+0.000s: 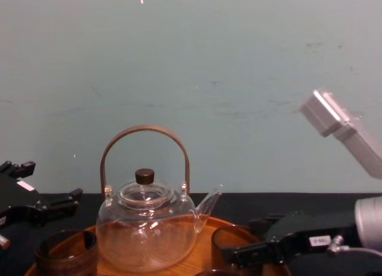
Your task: Pick up the glass from the table and place it on the tray.
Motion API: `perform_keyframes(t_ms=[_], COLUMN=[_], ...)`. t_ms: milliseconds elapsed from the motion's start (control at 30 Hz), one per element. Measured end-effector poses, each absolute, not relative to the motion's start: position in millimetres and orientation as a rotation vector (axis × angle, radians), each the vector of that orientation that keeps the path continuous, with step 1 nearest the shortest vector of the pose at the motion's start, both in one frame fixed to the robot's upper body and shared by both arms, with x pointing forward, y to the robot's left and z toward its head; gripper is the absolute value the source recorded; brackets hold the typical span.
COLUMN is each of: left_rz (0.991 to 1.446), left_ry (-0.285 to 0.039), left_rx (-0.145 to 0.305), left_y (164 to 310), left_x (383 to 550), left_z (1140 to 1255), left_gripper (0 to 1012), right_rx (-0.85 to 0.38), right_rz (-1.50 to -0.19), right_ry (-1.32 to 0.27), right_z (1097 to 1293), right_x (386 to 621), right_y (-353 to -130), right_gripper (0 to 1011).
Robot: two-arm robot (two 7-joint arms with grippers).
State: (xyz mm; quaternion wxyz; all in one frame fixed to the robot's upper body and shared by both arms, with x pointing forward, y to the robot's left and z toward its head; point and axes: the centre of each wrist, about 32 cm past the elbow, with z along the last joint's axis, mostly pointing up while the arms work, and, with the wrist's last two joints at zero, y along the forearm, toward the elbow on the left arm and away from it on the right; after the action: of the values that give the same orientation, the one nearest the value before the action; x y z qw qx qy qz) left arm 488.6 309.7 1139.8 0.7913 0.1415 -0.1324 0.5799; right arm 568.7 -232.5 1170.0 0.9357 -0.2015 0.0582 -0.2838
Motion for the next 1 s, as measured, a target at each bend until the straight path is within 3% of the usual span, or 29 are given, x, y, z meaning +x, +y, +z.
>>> perform_keyframes(t_ms=[633, 1000], left_rz=[1.248, 1.248], left_ry=[-0.285, -0.285], left_rx=[0.304, 0.304], left_y=[309.7, 309.7], left_x=[488.6, 488.6], left_z=[1139.8, 1139.8], left_gripper=[1001, 1001], right_rx=[-0.321, -0.244], right_rz=[-0.593, -0.738], right_ry=[0.097, 0.045], right_z=[1186.2, 1192.1], right_x=[529.6, 498.5], right_y=[-284.6, -314.8], right_gripper=[1002, 1002])
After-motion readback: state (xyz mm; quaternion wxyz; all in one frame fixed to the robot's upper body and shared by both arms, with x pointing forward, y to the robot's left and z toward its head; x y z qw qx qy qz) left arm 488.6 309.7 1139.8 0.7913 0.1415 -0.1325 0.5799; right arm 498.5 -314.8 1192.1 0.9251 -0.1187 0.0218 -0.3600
